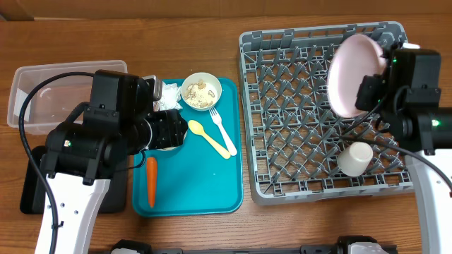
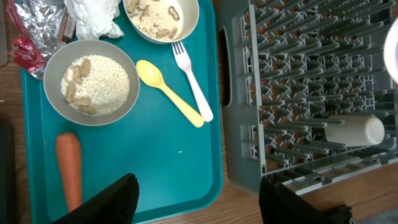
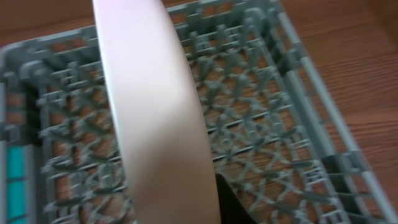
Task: Sort waste into correct bins and load items into the dishwasher rack
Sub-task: 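Carry the pink plate with the right gripper and stand it in the rack's back corner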
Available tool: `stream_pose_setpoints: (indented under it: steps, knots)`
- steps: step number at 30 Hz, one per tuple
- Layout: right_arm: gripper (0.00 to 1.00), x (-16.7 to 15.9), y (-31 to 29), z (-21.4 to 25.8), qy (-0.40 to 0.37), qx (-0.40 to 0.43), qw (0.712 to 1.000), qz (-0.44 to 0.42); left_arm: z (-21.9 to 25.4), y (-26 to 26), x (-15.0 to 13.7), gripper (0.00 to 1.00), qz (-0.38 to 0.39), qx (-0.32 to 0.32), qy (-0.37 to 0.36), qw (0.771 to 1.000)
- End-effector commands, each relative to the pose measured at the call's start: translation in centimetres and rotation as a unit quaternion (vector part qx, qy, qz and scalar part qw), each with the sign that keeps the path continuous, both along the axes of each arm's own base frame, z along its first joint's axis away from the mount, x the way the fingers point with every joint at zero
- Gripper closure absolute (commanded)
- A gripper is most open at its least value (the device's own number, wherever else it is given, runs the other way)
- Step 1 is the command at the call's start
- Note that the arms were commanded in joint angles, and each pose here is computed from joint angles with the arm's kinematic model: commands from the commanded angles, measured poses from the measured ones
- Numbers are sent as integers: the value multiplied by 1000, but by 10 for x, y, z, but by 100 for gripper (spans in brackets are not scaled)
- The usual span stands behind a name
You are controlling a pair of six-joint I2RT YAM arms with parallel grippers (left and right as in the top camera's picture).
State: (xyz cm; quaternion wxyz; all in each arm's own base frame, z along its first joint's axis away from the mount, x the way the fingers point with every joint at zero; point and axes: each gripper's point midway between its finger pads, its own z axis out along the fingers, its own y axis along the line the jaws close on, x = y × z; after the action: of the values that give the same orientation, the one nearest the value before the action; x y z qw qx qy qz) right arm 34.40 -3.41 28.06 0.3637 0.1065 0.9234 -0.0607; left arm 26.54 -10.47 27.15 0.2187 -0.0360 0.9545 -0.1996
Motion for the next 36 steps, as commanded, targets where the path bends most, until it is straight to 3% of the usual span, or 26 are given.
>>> stream_pose_setpoints:
  steps: [1, 10, 18, 19, 21, 22, 29, 34, 36]
  knots:
    - [96, 9, -33, 3, 10, -75, 997, -28, 12, 1, 2, 35, 3, 2, -22, 1000]
    - [96, 29, -57, -51, 105, -113, 988, -6, 10, 2, 0, 34, 2, 3, -18, 1000]
    - [96, 43, -58, -74, 125, -111, 986, -2, 11, 2, 0, 33, 2, 3, -18, 1000]
    - [90, 44, -58, -74, 123, -112, 986, -3, 11, 2, 0, 32, 2, 3, -18, 1000]
    - [55, 46, -58, -73, 119, -112, 987, -3, 11, 2, 0, 32, 2, 3, -18, 1000]
    - [49, 46, -58, -73, 119, -112, 987, -4, 10, 2, 0, 32, 2, 3, -18, 1000]
    - [43, 43, -62, -54, 96, -88, 990, -61, 9, 2, -1, 28, -1, 6, -16, 1000]
    - [41, 32, -52, 6, 52, -39, 994, -85, 3, 7, -6, 28, -4, 25, -3, 1000]
    - [33, 27, -27, 32, 30, 21, 998, -44, 0, 15, -9, 28, 6, 44, 4, 999]
